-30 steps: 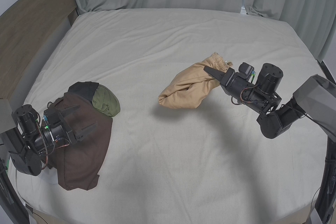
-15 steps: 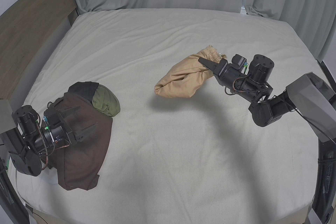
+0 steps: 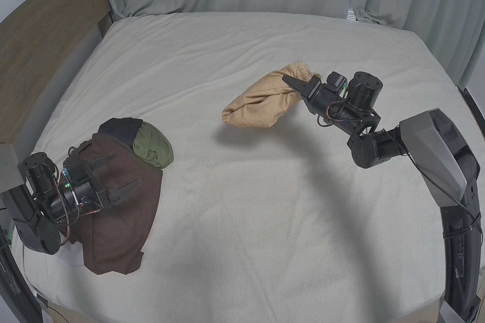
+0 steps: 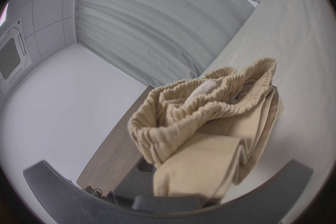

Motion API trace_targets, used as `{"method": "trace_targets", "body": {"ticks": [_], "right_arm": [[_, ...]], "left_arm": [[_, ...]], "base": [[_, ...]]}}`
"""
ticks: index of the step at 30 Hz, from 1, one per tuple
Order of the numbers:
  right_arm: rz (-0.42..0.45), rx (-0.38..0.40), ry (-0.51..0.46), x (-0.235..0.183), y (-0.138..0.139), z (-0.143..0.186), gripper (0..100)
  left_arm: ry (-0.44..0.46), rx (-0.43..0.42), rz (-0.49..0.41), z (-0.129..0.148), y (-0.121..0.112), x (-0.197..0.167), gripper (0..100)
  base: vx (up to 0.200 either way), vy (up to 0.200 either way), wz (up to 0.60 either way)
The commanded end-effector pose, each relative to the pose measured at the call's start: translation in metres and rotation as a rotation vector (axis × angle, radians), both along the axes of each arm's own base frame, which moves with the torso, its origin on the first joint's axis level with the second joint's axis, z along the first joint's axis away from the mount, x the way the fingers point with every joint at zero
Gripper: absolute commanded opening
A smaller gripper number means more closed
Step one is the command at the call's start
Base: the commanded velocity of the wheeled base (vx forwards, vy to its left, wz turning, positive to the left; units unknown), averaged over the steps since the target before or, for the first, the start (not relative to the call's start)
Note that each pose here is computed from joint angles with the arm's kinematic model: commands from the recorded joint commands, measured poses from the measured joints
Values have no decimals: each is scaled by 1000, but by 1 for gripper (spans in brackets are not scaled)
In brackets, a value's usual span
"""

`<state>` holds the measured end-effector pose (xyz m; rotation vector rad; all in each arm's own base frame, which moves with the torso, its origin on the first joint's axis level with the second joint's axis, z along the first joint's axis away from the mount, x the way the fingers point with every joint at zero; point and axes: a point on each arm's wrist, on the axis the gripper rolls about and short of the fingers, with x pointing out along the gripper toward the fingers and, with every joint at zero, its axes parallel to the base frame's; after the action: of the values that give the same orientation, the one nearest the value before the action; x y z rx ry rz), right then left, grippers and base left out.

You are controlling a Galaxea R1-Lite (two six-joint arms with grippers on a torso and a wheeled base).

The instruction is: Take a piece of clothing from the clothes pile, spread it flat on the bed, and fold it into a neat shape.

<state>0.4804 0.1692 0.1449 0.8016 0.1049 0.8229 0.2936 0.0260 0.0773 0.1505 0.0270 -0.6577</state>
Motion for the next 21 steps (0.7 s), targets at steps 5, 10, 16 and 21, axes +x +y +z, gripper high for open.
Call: {"method": "trace_targets", "body": {"ticks": [5,10,16,21], "right_arm": [[-29,-44,161,23,-6,-94,0],[-43,-59,205,13,-17,-114,0],[-57,-65,222,-4,-29,-121,0],[-59,-81,259,-23,-34,-143,0]], "left_arm": [[7,0,-1,-2,0,0,100],[11,-2,0,-3,0,0,100],[19,-3,-2,-5,-1,1,100],[23,-3,-8,-5,-3,-1,100]], "base": [[0,0,0],[0,0,0],[0,0,0],[0,0,0]]}}
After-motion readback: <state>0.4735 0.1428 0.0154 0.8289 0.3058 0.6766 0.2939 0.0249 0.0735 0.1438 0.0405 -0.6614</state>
